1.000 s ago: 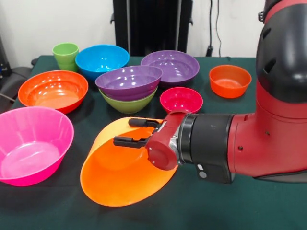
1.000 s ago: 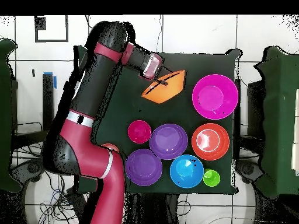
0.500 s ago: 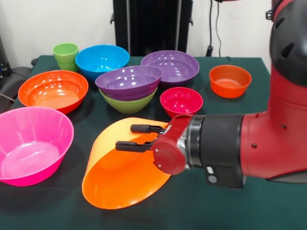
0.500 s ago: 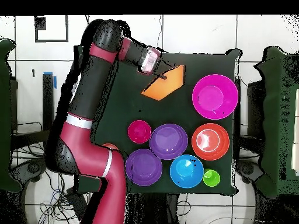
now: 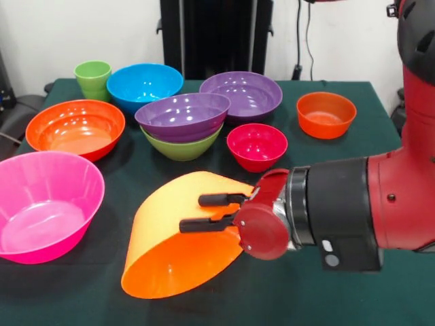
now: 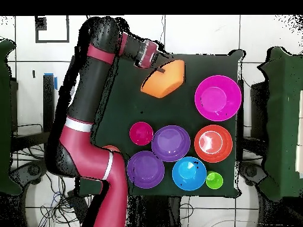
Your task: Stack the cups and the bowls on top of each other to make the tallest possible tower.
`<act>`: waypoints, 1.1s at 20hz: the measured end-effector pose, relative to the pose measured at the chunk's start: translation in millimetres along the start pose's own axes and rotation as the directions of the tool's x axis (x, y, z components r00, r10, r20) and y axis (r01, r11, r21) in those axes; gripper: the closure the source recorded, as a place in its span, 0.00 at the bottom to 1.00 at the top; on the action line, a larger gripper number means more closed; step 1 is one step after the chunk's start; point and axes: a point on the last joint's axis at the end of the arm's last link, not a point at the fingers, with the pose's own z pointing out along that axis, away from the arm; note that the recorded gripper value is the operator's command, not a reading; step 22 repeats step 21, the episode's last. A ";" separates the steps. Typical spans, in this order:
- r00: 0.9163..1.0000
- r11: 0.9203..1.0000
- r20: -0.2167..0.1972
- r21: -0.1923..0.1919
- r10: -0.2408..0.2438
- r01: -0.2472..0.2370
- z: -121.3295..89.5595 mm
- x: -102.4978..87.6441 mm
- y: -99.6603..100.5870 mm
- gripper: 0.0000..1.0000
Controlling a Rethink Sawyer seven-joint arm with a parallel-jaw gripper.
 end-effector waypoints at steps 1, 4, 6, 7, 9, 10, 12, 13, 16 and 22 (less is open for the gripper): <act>0.999 0.999 -0.041 -0.028 0.014 -0.015 -4.3 -0.9 8.3 0.00; 0.993 0.996 -0.117 -0.083 0.035 -0.045 -11.9 -0.9 22.2 0.00; 0.984 0.992 -0.172 -0.109 0.046 -0.066 -16.3 2.0 28.7 0.00; 0.971 0.990 -0.232 -0.118 0.053 -0.082 -17.3 12.7 28.7 0.00; 0.950 0.990 -0.308 -0.104 0.062 -0.098 -14.1 34.4 20.0 0.00; 0.936 0.991 -0.345 -0.087 0.069 -0.105 -10.6 48.8 11.4 0.00; 0.907 0.994 -0.412 -0.035 0.083 -0.107 2.1 88.2 -20.5 0.00; 0.904 0.992 -0.418 -0.034 0.096 -0.121 0.6 86.9 -21.3 0.00; 0.865 0.986 -0.480 -0.002 0.145 -0.166 -11.8 85.9 -29.4 0.00; 0.809 0.977 -0.550 0.077 0.206 -0.197 -27.4 83.1 -53.2 0.00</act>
